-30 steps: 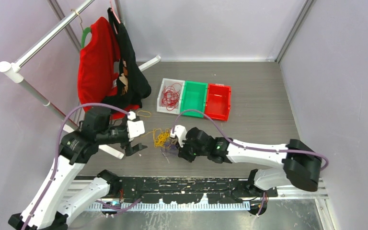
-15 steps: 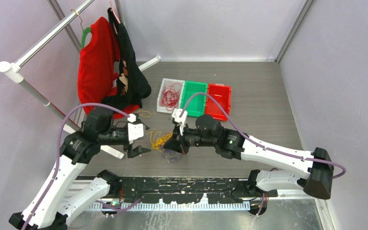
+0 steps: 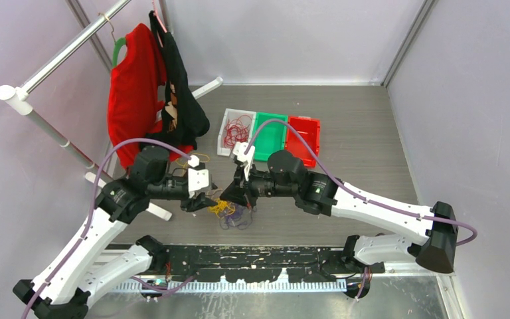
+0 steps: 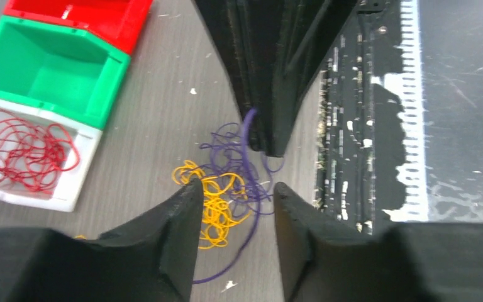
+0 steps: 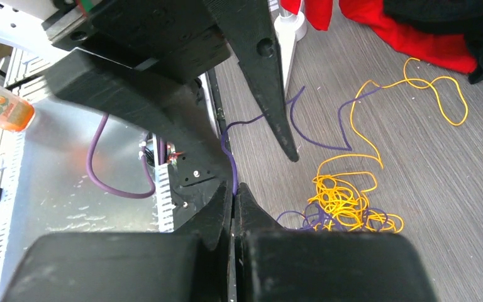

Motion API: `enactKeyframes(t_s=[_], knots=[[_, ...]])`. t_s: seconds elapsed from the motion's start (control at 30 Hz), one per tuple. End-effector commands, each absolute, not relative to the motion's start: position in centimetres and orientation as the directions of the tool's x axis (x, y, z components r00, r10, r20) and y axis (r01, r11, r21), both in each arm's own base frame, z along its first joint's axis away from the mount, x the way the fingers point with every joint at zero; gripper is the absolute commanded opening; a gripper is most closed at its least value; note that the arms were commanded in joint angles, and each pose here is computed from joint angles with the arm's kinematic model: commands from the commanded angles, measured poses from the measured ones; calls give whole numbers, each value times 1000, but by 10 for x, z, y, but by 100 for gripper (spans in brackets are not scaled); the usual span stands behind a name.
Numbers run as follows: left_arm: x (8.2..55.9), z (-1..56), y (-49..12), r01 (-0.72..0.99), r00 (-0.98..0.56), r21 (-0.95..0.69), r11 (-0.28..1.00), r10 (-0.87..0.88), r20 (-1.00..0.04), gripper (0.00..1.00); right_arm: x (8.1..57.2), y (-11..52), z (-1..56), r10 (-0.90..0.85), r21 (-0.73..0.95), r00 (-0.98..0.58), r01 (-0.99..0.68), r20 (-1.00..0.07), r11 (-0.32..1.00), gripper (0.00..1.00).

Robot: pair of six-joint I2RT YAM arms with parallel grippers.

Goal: Untangle the cables
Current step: Untie the cable.

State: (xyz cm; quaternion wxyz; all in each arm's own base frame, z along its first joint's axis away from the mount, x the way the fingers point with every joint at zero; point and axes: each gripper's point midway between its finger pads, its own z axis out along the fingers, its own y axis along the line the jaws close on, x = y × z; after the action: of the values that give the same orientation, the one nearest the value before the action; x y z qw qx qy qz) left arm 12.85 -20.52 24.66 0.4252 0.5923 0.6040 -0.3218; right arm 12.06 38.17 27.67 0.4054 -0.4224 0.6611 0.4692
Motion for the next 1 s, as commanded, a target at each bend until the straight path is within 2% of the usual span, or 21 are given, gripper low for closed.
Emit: enactKeyframes(t_s=[0.0,0.1,0.2,0.23,0.33,0.43,0.5,0.6,0.97], knots=[[159,271,-213,954,139,227,198,380,-915,35,121,384,307,-121,256,-280,-949,-952,183,1],[175,285,-215,929,165,267,254,360,-918,12,121,383,310,-112,258,-281,-948,-953,187,1],[185,308,-218,908,194,293,299,320,-927,1,123,382,308,-109,258,-283,-945,-953,201,7],[188,316,-219,903,198,296,312,308,-930,0,124,381,308,-101,259,-284,-944,-954,205,12],[190,340,-221,894,217,305,328,279,-936,0,132,378,306,-65,254,-278,-934,-958,249,40],[194,374,-222,875,266,340,345,244,-933,0,147,370,303,6,238,-251,-912,-968,335,62],[195,398,-223,862,300,363,354,221,-928,0,162,363,303,59,217,-211,-889,-976,404,72],[195,427,-226,852,343,390,349,190,-920,0,177,356,303,101,199,-172,-860,-980,469,77],[196,516,-227,788,479,482,384,110,-871,0,207,373,282,52,147,-143,-815,-988,560,78]])
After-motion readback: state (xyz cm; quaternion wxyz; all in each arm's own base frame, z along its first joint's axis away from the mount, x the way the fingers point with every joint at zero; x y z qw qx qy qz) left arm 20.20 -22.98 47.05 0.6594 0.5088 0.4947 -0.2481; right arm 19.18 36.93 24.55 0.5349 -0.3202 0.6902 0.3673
